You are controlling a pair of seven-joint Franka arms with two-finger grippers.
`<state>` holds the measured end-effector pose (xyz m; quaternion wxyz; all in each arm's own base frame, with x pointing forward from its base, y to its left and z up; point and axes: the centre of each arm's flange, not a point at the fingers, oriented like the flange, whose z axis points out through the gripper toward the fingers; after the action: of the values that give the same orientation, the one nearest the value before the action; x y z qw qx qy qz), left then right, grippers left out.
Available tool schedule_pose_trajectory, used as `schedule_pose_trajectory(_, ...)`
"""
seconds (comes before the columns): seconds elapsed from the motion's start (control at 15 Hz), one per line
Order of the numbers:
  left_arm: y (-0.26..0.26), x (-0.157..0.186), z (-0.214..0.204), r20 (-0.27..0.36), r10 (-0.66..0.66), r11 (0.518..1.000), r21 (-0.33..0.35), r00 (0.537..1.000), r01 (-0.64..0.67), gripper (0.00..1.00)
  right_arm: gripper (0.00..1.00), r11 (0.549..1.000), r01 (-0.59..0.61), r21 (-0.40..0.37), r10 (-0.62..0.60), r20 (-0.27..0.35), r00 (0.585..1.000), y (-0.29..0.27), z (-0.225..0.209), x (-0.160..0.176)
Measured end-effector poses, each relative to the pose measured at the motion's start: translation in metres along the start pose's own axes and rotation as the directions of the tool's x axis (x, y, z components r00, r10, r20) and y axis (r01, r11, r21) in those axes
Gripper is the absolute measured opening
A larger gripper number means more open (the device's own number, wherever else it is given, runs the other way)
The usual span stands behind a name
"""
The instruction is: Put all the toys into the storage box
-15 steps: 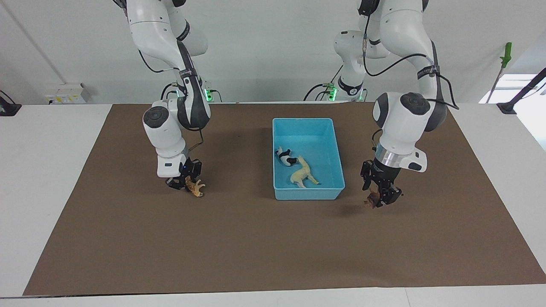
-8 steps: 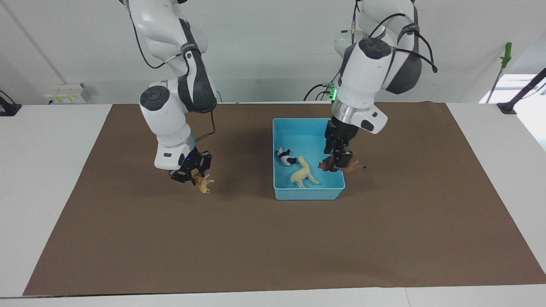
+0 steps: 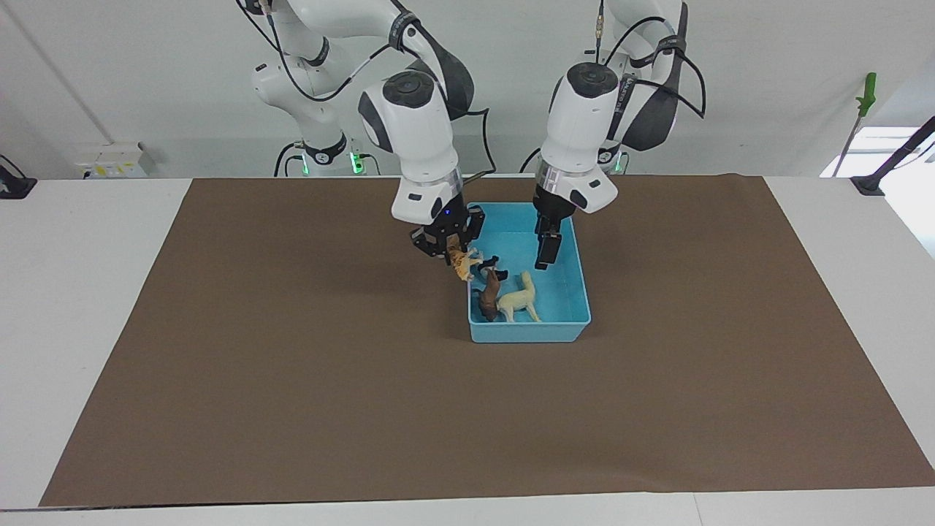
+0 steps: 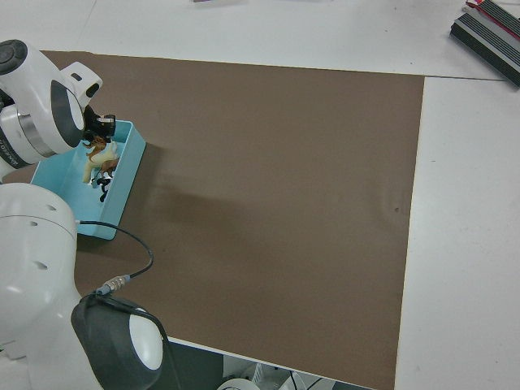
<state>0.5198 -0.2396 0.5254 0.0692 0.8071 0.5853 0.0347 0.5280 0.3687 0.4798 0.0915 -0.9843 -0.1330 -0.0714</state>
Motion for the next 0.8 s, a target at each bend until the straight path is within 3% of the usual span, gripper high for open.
schedule_pose_trajectory(0.2,-0.016,0.093,-0.04,-0.028,0.154,0.988,0.021,0.988,-0.154,1.0,0.33,0.998,-0.055,0.022,0.055,-0.005,0.998,-0.055,0.013,-0.018)
schedule_pose_trajectory(0.33,-0.023,0.132,-0.055,-0.031,0.286,0.958,0.037,0.958,-0.285,1.0,0.51,0.999,-0.032,0.016,0.032,-0.007,0.999,-0.089,0.023,-0.033)
schedule_pose_trajectory(0.47,-0.026,0.145,-0.061,-0.013,0.455,0.889,0.061,0.89,-0.453,1.0,0.7,1.0,0.004,-0.028,-0.004,-0.009,1.0,-0.1,0.025,-0.038)
schedule_pose_trajectory(0.53,-0.028,0.147,-0.063,0.005,0.542,0.838,0.076,0.84,-0.541,1.0,0.8,0.999,0.007,-0.053,-0.007,0.001,1.0,-0.096,0.021,-0.035)
schedule_pose_trajectory(0.67,-0.031,0.149,-0.072,0.06,0.714,0.691,0.099,0.698,-0.716,1.0,1.0,0.995,0.019,-0.1,-0.017,0.014,1.0,-0.07,0.007,-0.019)
schedule_pose_trajectory(0.8,-0.033,0.151,-0.085,0.136,0.846,0.505,0.103,0.515,-0.857,1.0,1.0,0.992,0.02,-0.124,-0.016,0.033,0.999,-0.023,-0.007,0.002)
